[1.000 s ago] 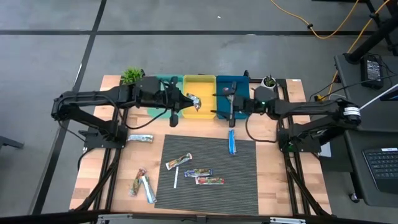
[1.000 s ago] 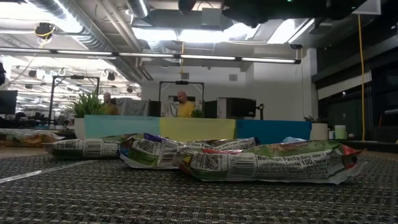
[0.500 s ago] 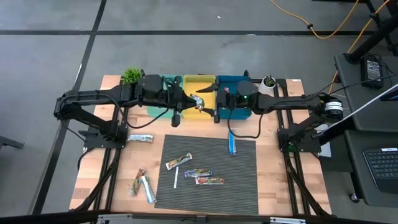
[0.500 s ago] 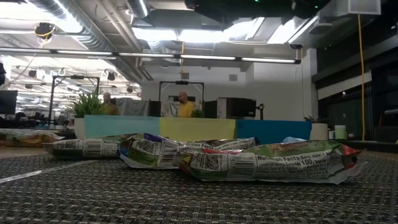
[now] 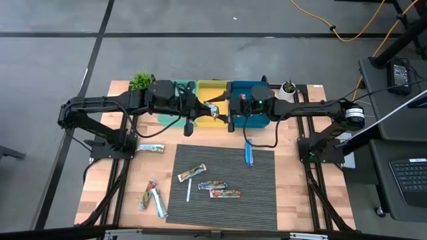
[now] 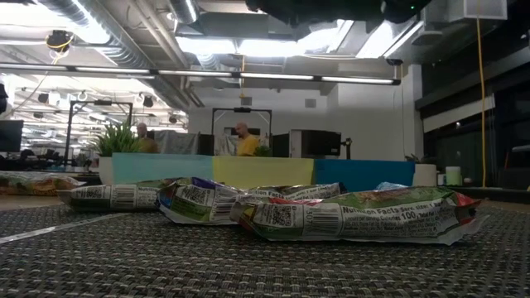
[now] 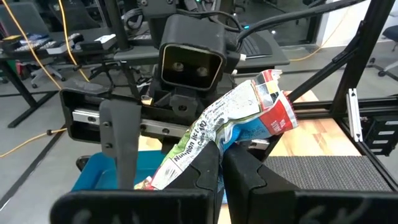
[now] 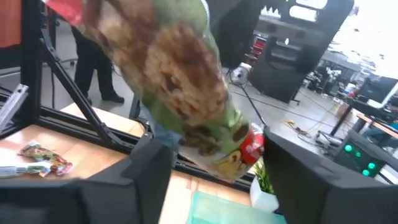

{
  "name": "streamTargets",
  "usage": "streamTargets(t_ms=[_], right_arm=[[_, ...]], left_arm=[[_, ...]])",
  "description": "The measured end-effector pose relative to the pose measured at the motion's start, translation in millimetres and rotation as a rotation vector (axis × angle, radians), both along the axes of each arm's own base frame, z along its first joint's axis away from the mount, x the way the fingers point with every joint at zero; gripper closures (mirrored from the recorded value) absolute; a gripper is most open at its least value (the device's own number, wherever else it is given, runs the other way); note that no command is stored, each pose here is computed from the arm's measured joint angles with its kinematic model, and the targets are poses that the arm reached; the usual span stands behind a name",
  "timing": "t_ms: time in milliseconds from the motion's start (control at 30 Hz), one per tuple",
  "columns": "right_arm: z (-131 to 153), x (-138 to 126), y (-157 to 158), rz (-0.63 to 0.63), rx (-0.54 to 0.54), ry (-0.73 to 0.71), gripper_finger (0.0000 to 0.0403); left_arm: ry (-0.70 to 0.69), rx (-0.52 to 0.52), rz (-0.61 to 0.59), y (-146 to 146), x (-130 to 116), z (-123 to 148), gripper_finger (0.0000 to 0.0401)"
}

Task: Pick and place Granola Bars by type
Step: Put the red granola bar into the blue bin

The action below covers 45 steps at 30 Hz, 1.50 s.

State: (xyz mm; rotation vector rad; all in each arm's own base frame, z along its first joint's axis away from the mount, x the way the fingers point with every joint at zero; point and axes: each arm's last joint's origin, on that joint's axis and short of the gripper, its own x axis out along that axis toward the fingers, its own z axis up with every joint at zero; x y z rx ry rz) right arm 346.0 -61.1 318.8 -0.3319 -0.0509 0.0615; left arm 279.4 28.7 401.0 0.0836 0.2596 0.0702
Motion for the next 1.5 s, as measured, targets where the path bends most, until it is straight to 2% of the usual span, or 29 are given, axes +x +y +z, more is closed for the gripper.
streamTargets(t_ms=[267,467,700,867,1000,1233,1500], right_arm=[[0,0,0,0.010,0.000,0.002,0.0288],[0,0,0,0.010,0.000,0.002,0.0335],[-1,0,0,0.010,0.000,0.008,0.0340],[-2,0,0,0.010,0.001,0.023,0.0340],[-5,-4,-1,-0.020,-0.004,0.086,0.0340],[-2,-26,-2,-0.157,-0.010,0.263,0.0339],[16,-74,3,-0.330,0.072,0.419,0.0339]], left_arm=[[0.001,0.004,0.002,0,0,0,0.0397],[0.002,0.011,0.001,0,0,0,0.0391],[-0.012,0.041,0.003,-1,-12,8,0.0325],[-0.006,0.063,0.093,-1,-32,16,0.0267],[0.033,0.043,0.125,-1,-46,17,0.0238],[0.148,-0.020,0.112,-7,-47,4,0.0226],[0.205,-0.020,0.082,-15,-42,-12,0.0226]])
